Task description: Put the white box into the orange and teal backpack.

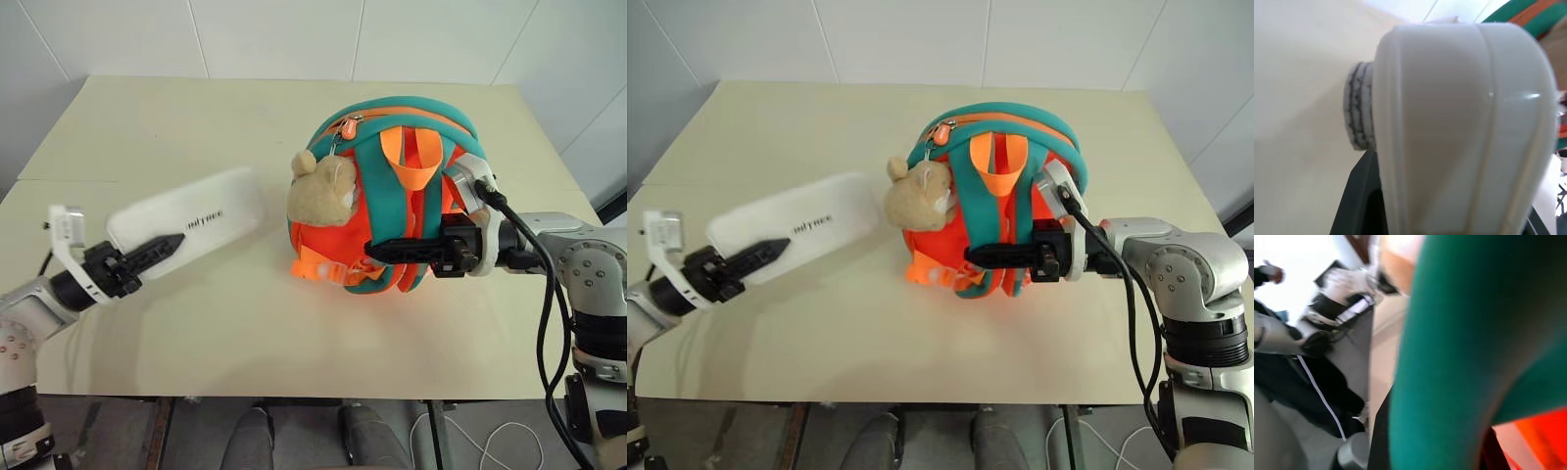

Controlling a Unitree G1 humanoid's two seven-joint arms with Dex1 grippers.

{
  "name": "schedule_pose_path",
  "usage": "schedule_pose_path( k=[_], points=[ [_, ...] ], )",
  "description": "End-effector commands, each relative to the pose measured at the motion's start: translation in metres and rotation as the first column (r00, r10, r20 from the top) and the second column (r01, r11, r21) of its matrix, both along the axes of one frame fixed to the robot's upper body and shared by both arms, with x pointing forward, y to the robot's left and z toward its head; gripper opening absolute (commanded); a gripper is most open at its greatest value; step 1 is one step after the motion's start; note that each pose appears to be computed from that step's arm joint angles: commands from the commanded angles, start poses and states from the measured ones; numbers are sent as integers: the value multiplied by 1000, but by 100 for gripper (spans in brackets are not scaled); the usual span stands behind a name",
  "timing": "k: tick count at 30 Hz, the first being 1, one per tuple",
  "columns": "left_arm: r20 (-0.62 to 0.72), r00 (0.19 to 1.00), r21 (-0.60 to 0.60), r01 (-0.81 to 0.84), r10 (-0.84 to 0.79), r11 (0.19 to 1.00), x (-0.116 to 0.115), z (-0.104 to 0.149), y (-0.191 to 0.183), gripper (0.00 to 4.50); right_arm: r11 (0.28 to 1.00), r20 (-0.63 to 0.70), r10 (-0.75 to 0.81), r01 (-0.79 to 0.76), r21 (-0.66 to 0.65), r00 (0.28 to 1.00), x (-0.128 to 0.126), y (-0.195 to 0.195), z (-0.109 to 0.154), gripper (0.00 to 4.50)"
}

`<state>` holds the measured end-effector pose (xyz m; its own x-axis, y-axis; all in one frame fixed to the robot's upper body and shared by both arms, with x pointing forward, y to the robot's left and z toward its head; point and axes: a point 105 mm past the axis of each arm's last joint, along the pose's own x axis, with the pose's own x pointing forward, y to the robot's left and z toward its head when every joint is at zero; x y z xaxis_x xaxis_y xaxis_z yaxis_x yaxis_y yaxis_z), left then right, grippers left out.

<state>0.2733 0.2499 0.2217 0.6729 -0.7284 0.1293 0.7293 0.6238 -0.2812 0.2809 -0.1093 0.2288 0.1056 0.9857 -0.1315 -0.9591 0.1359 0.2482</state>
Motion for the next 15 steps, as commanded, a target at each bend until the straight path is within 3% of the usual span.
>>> schedule_pose_path(
  k=[1,8,15],
  points=[
    [192,978,-2,77,-75,997,-21,54,-13,132,1000,28,4,-4,-8,1000,3,-3,0,0],
    [288,938,73,177,-190,982,-19,83,-43,132,999,17,34,-34,-9,999,4,4,-5,0],
    [245,924,142,265,-293,954,3,70,-63,132,999,23,46,-46,0,999,3,9,-4,0]
  ],
)
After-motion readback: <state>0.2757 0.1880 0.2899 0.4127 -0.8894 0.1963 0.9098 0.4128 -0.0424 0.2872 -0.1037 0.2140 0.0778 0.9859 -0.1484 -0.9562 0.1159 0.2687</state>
